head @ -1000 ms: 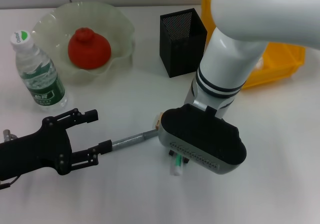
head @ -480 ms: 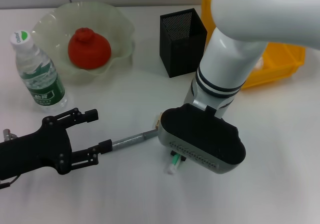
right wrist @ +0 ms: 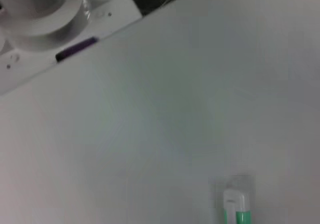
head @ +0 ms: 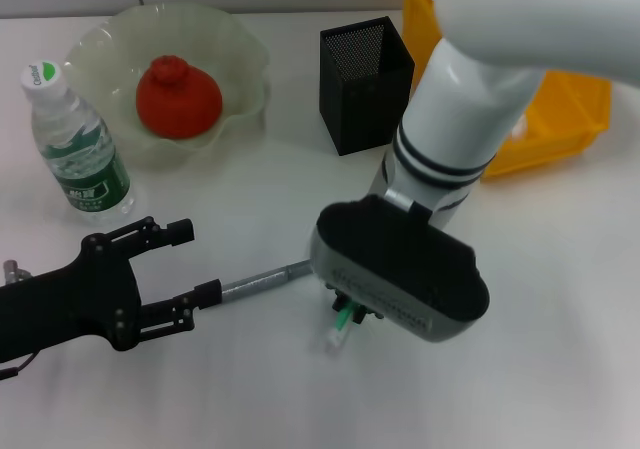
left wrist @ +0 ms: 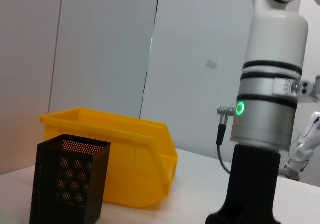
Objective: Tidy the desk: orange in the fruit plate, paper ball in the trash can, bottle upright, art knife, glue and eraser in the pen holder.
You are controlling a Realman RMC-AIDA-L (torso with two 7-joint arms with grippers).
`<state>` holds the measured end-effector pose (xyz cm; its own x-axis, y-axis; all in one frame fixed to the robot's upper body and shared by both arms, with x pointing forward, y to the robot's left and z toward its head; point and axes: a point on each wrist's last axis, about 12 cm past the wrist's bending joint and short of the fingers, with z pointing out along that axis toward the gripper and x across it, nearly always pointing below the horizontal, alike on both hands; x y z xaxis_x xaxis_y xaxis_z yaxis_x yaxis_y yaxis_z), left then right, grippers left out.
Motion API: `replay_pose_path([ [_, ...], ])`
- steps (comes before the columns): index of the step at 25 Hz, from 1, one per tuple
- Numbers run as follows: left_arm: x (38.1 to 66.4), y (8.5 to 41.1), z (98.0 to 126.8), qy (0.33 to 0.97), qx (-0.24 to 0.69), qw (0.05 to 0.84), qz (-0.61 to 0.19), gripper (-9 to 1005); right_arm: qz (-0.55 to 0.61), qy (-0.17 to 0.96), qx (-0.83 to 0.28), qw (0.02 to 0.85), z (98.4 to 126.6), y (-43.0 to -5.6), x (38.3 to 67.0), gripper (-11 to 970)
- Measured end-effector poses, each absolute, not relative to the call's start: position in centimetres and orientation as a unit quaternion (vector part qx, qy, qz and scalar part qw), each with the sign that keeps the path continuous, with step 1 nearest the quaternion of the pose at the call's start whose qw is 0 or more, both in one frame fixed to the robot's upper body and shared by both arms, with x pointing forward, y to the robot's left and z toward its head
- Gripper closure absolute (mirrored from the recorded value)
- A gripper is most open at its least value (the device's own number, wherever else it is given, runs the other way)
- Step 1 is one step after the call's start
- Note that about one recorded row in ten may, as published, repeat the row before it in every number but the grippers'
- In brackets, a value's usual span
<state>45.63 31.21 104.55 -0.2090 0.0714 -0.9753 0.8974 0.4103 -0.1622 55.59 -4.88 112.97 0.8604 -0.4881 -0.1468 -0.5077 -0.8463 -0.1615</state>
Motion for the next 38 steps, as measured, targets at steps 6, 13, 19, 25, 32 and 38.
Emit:
replay_pose_path([
  [6, 45.5, 31.4, 104.5, 0.666, 0.363, 0.513, -0.402, 196, 0.085, 0.296, -0.943, 0.122, 114.9, -5.9, 56.1, 805],
  [13, 45.2, 31.5, 104.7, 0.662, 0.365, 0.514, -0.406, 197, 0.117, 0.368, -0.906, 0.175, 116.5, -7.9, 57.5, 805],
  [19, 45.0, 31.8, 105.2, 0.650, 0.365, 0.523, -0.413, 196, 0.162, 0.431, -0.854, 0.242, 117.3, -10.3, 58.4, 804],
  [25, 45.0, 31.9, 105.3, 0.647, 0.366, 0.527, -0.413, 196, 0.227, 0.479, -0.780, 0.332, 117.7, -13.0, 58.5, 804],
  [32, 45.1, 31.6, 105.4, 0.637, 0.371, 0.531, -0.418, 197, 0.280, 0.520, -0.703, 0.395, 117.1, -15.5, 58.2, 804],
  [38, 45.0, 30.4, 105.2, 0.622, 0.373, 0.542, -0.425, 197, 0.360, 0.550, -0.593, 0.465, 115.1, -17.7, 57.7, 805],
])
